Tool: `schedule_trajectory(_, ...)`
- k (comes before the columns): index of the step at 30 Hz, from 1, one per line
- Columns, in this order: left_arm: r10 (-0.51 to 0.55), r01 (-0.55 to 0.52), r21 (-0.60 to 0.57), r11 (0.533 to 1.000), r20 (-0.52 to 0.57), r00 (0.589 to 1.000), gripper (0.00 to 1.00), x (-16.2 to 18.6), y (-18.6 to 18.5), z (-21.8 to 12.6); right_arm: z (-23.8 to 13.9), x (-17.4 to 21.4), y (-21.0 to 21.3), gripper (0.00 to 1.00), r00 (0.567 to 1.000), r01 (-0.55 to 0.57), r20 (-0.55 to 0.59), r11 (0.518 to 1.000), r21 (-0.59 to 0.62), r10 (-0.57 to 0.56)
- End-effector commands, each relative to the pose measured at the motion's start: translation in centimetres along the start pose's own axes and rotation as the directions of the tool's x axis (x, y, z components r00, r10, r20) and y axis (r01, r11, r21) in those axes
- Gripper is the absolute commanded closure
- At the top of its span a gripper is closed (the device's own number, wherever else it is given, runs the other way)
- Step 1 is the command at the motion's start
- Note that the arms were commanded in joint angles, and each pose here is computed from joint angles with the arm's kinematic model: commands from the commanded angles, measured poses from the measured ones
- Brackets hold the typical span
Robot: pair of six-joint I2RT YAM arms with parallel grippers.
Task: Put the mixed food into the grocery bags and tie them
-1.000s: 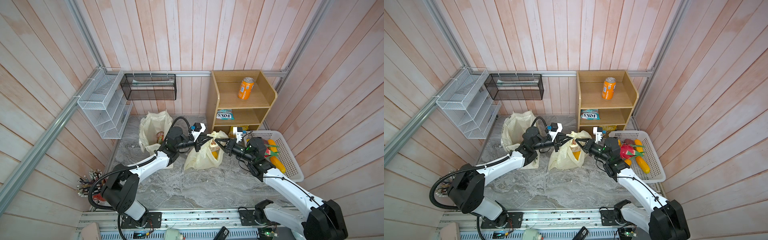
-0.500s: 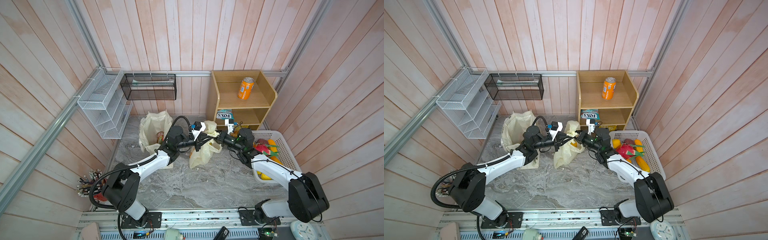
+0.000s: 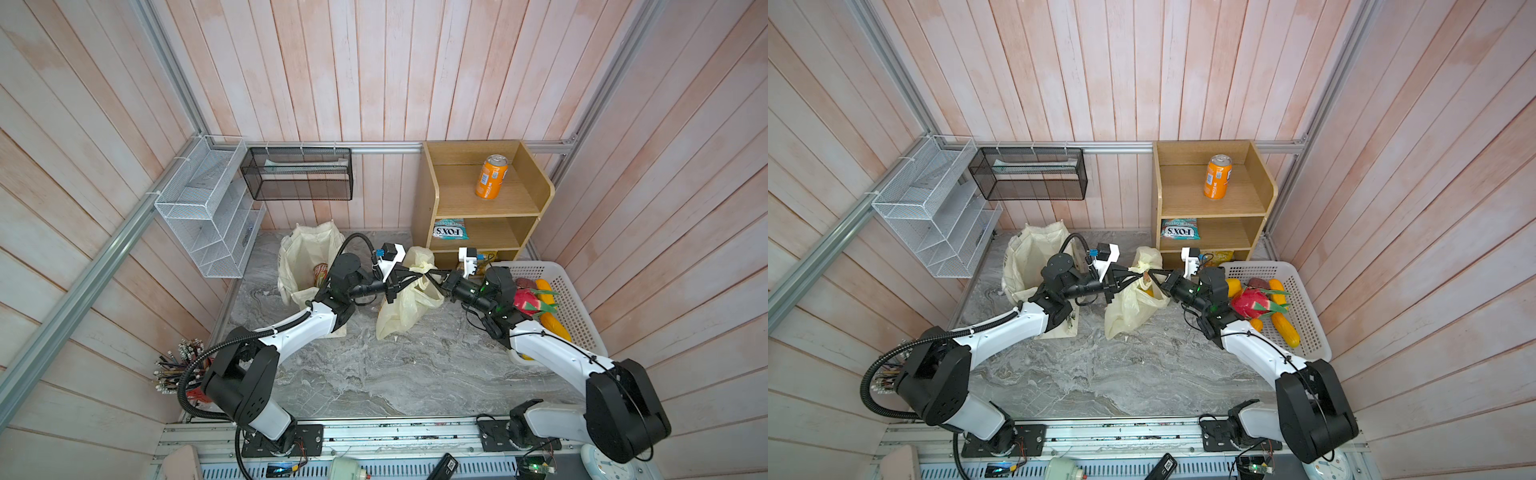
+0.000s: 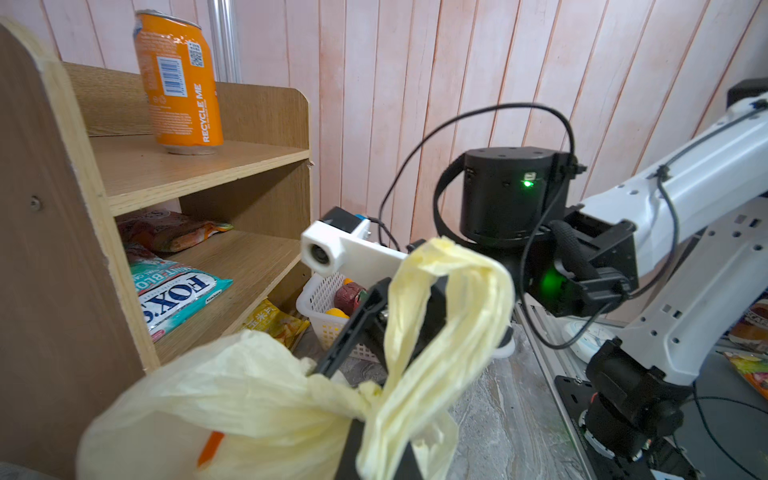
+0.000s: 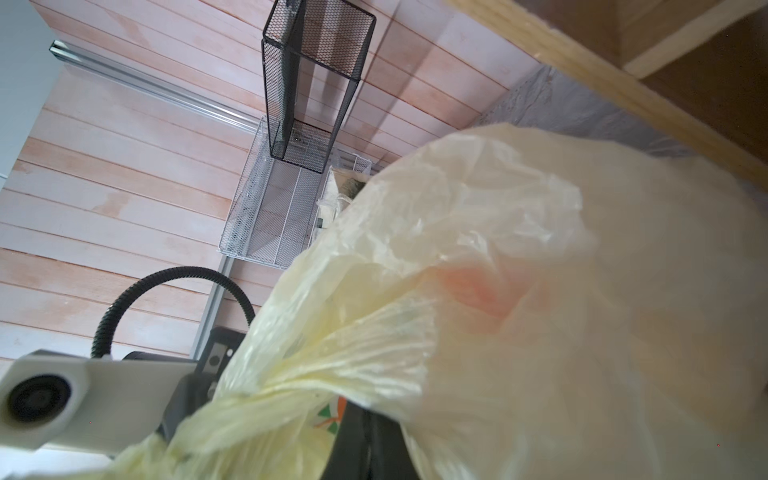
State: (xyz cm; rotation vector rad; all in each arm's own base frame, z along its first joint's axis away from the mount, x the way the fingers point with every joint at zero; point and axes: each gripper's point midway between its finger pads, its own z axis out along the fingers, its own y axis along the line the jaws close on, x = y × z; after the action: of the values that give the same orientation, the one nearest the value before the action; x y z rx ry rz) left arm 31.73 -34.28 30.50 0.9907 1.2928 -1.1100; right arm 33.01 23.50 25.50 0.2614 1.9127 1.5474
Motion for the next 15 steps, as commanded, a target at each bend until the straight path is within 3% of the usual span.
schedule_trajectory(1, 0.019, -0.021, 0.025, 0.999, 0.085, 0.996, 1.00, -2.6, -0.4, -1.0, -1.9, 0.3, -2.0, 1.00, 0.999, -0.014, 0.036, 0.997, 0.073, 0.011)
schedule_trajectory(15, -0.007, 0.008, -0.008, 1.000, 0.098, 0.995, 1.00, -2.5, 0.9, -0.6, -4.5, 4.6, -3.1, 1.00, 0.997, -0.003, -0.070, 0.994, 0.111, 0.011)
